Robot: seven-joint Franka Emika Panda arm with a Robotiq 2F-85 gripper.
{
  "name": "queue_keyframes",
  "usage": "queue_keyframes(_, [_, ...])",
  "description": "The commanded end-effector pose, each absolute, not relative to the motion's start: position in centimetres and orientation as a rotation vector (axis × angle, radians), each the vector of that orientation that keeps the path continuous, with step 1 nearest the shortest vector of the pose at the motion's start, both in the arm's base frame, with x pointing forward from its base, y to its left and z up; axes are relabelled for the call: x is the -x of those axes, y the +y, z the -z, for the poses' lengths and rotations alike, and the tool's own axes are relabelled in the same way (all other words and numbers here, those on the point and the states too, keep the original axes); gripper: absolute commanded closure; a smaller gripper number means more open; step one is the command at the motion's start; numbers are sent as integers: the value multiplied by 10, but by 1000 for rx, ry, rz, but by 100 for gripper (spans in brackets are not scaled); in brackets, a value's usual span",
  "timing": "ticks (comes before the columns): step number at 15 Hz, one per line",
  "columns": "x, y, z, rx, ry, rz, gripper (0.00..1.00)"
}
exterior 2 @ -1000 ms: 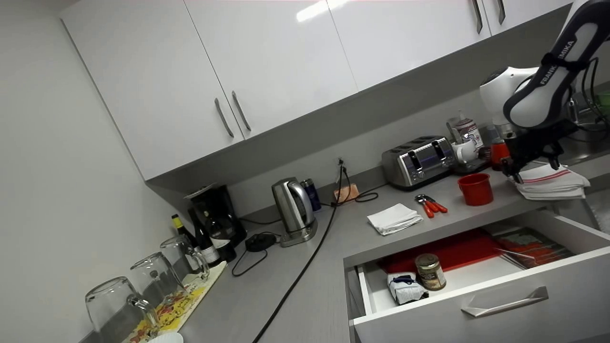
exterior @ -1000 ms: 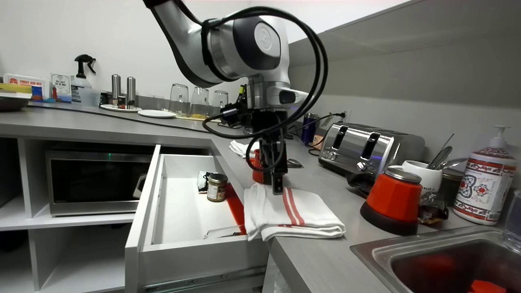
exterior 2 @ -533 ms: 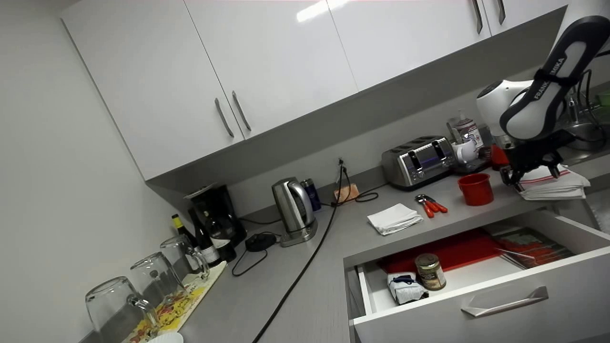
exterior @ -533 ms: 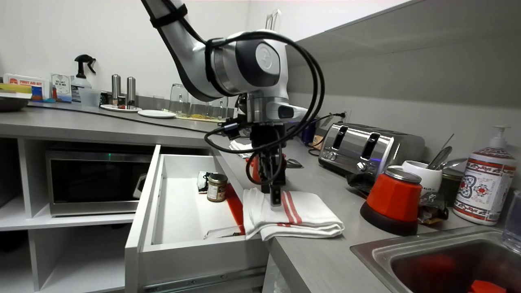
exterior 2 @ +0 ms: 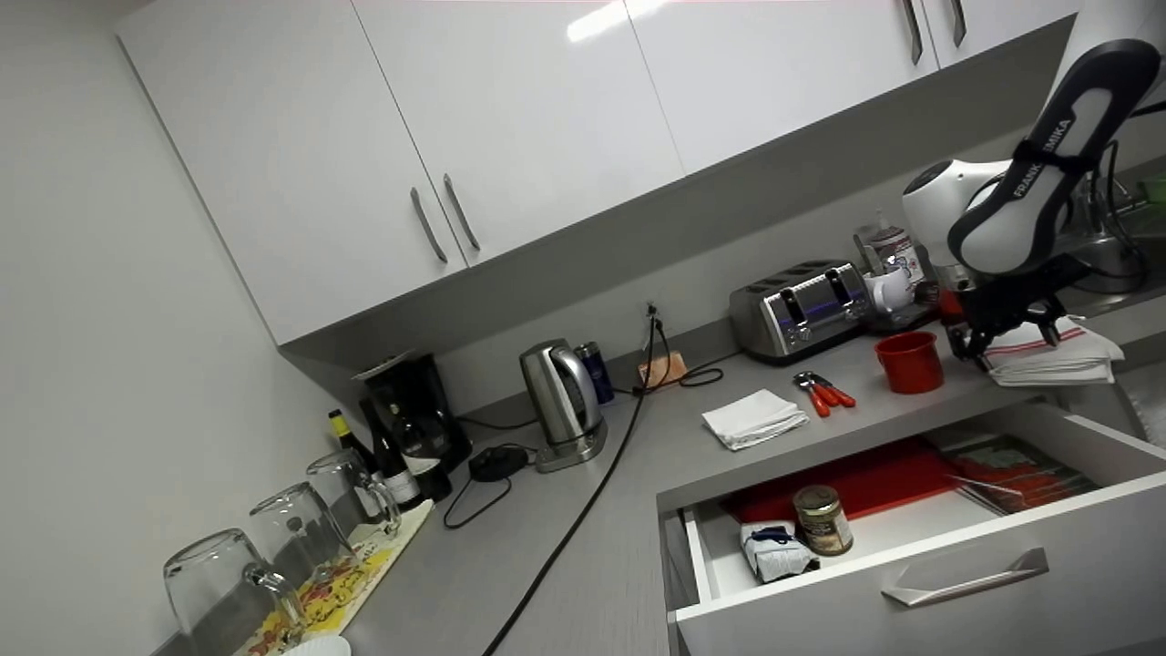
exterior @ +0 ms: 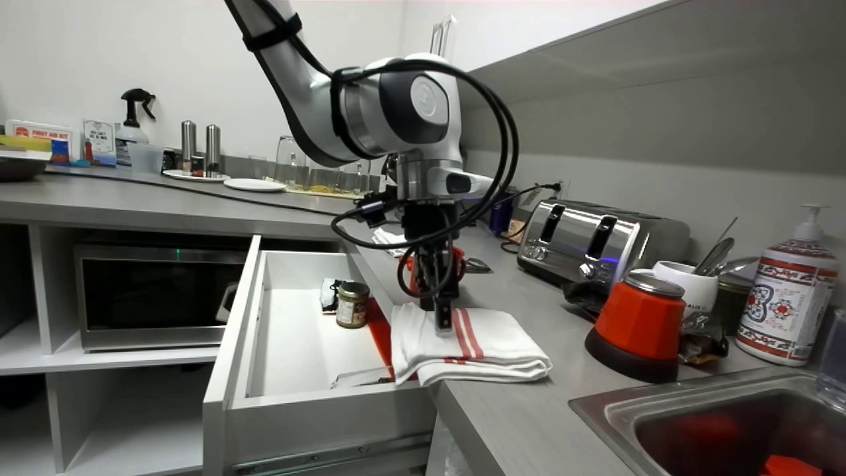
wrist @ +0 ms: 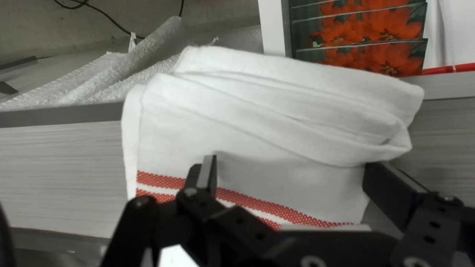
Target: Open the top most drawer, pick up the towel from the countertop, put it in the drawer and close the drawer.
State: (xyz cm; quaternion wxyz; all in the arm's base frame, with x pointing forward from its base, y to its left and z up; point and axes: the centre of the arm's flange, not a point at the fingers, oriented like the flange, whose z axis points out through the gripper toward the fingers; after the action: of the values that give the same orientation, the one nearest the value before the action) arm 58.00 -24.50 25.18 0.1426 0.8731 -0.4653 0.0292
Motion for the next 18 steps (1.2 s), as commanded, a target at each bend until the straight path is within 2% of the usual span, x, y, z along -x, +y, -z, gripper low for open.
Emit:
queue_keyframes(1, [-579, -244, -239, -2515, -1370, -72, 0])
queue_keyframes(2, [-577, -245, -236, -2511, -1383, -66, 25])
queue_keyframes(3, [-575, -246, -234, -2512, -1386, -61, 26])
queue_keyframes(4, [-574, -247, -230, -2510, -1395, -55, 32])
queue_keyframes(12, [-568, -252, -223, -2505, -1439, -25, 94])
queue_keyframes(14, [-566, -247, -227, -2508, -1438, -44, 100])
queue_keyframes(18, [-556, -220, -242, -2543, -1380, -141, 99])
